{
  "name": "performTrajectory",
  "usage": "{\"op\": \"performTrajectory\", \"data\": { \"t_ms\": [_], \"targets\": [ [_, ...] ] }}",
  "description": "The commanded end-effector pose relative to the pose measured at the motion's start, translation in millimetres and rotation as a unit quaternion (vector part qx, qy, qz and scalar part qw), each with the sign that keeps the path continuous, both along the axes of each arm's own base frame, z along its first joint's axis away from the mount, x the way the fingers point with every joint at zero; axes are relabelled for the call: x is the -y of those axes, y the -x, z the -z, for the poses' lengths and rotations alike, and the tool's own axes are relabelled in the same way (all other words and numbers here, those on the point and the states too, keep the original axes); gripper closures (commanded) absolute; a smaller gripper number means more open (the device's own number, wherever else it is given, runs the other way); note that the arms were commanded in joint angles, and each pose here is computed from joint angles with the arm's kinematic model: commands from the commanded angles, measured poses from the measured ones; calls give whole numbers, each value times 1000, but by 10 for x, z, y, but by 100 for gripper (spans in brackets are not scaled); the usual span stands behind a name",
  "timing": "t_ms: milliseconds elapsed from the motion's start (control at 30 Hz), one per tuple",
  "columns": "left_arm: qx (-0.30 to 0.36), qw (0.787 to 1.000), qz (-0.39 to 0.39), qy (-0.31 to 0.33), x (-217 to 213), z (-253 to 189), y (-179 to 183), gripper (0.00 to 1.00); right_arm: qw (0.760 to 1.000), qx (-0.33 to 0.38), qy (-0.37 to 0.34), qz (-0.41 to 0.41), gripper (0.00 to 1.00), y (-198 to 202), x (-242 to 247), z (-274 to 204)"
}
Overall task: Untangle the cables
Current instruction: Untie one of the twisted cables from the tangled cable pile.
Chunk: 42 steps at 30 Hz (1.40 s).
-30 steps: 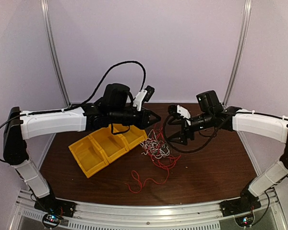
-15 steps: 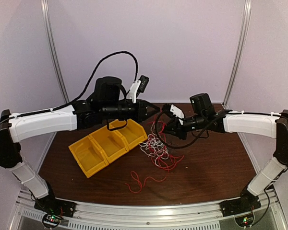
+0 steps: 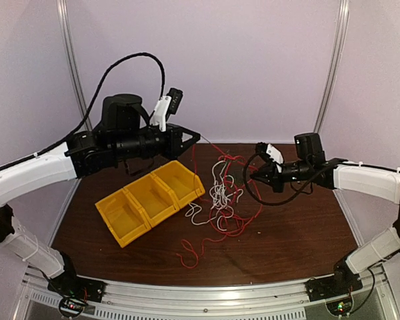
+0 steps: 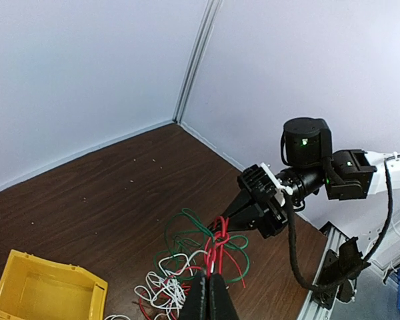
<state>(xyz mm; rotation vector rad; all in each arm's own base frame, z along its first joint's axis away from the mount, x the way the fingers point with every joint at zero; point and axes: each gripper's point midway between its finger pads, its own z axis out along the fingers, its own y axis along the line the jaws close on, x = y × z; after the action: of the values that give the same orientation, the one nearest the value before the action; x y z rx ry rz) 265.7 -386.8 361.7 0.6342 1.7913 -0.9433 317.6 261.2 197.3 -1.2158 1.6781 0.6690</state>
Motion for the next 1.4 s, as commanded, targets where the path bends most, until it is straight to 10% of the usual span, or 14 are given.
{"op": "performTrajectory", "data": {
  "t_ms": [0,500,1033,1300,1367],
  "targets": [
    [71,995,-59,50,-324,-582,-46,100,997,-42,44,56,100,-55,487,380],
    [19,997,-74,5,-363,142,-70,100,964,-69,111,230,100,-508,1703,719],
    [39,996,-70,33,-570,-142,95,100,944,-107,151,274,100,-589,2179,1021],
    [120,988,-86,41,-851,-1097,204,100,932,-136,187,279,100,-591,2334,1291],
    [118,990,-77,31,-809,-1117,204,100,941,-149,169,251,85,-520,2218,1255]
  ]
}}
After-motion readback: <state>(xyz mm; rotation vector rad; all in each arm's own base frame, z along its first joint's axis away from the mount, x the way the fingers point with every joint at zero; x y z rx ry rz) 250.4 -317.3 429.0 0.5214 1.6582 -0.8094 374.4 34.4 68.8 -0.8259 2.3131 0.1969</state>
